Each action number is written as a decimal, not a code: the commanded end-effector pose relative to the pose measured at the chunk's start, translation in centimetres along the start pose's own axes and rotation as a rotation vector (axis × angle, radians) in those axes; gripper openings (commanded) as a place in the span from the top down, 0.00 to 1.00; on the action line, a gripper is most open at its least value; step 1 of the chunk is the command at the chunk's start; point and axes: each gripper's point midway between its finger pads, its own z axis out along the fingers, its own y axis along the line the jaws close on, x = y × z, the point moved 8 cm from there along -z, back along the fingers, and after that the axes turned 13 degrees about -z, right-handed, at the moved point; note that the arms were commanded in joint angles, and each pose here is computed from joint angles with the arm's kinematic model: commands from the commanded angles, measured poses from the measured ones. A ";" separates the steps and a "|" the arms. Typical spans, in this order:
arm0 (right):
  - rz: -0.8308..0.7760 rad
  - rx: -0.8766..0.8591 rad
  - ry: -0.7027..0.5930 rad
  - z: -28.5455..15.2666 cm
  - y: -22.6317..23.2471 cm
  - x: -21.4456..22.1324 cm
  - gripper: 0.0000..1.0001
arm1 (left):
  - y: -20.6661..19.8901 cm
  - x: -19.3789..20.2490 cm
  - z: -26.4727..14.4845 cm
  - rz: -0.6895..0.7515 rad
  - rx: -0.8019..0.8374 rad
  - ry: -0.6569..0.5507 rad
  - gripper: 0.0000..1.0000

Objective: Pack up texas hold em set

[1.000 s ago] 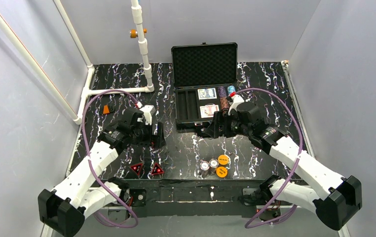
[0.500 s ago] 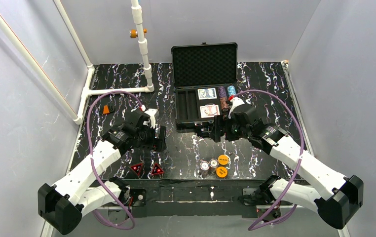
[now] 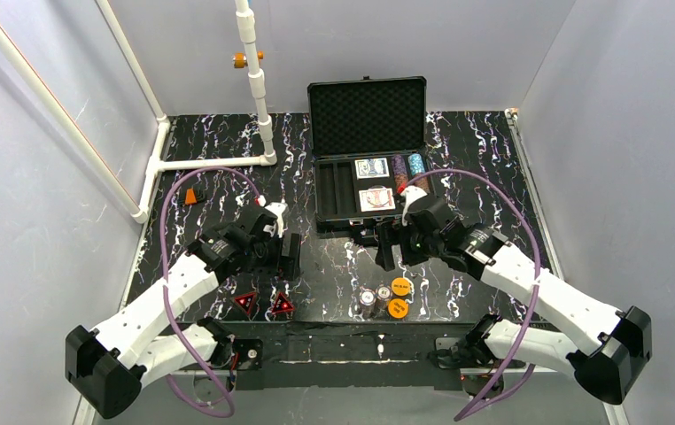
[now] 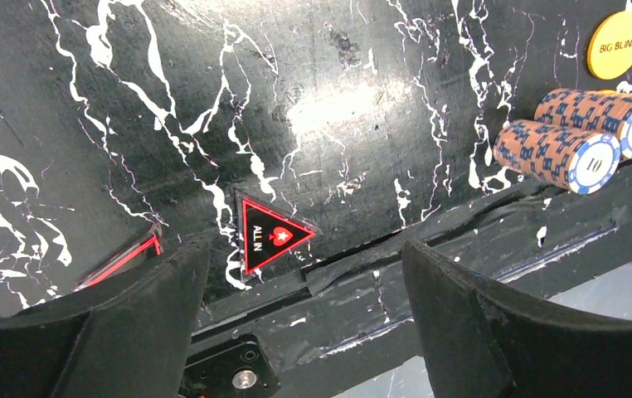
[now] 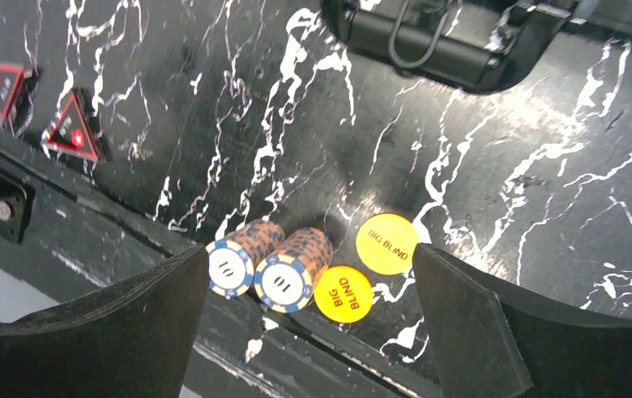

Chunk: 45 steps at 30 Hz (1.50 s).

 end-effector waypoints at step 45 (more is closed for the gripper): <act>-0.102 0.001 0.239 0.8 3.3 8.0 0.09 | 0.0 -0.5 -2.8 0.163 0.044 -0.066 0.17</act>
